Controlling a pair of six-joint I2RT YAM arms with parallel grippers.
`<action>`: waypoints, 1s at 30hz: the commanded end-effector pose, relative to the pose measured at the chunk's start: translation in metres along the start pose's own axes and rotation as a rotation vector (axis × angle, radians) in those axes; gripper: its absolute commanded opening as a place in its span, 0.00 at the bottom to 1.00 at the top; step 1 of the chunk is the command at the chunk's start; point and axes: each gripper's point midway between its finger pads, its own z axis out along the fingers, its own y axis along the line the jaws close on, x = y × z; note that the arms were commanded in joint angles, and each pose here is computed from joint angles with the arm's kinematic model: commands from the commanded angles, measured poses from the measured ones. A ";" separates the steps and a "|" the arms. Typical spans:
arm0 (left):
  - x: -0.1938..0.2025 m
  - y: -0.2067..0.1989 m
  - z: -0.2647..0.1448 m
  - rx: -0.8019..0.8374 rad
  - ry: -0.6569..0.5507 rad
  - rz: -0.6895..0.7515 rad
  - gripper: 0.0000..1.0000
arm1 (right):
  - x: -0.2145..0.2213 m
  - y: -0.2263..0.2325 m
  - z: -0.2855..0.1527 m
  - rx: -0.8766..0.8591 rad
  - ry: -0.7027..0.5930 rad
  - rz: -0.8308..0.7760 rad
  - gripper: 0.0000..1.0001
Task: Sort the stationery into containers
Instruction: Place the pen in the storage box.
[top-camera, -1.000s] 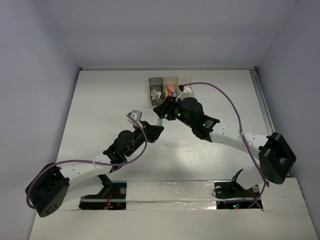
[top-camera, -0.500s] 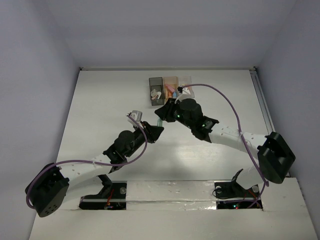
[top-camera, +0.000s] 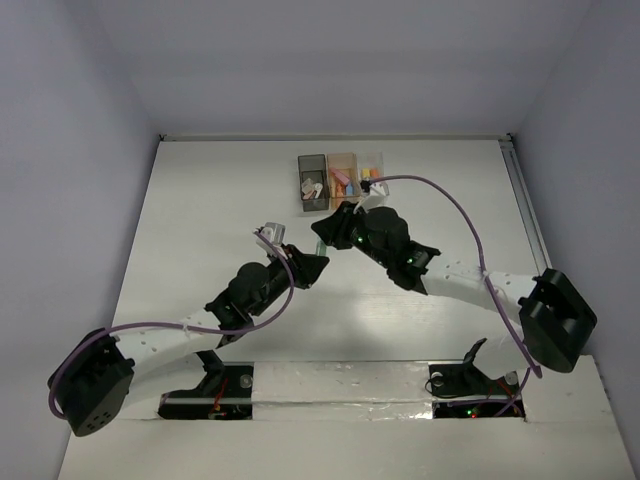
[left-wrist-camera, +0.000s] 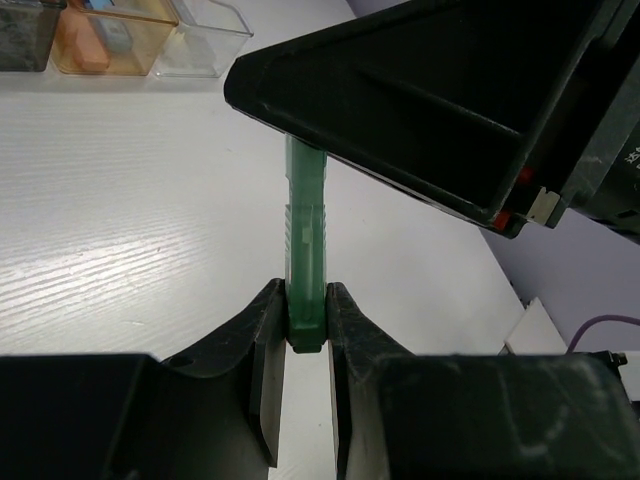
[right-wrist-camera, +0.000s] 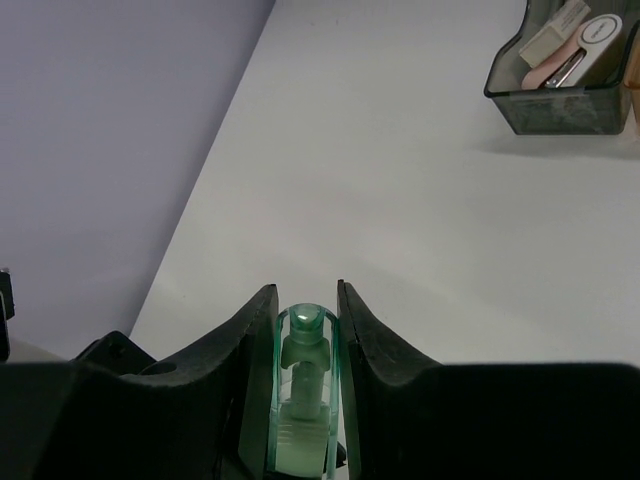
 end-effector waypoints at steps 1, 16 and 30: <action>-0.054 -0.028 0.001 0.059 -0.178 -0.057 0.00 | -0.009 0.003 -0.007 -0.009 -0.084 -0.037 0.08; -0.093 -0.050 -0.008 0.100 -0.285 -0.066 0.00 | 0.030 0.009 -0.016 -0.038 -0.039 -0.044 0.00; -0.135 -0.065 -0.019 0.089 -0.393 0.000 0.00 | 0.083 0.003 -0.029 -0.006 0.068 -0.038 0.00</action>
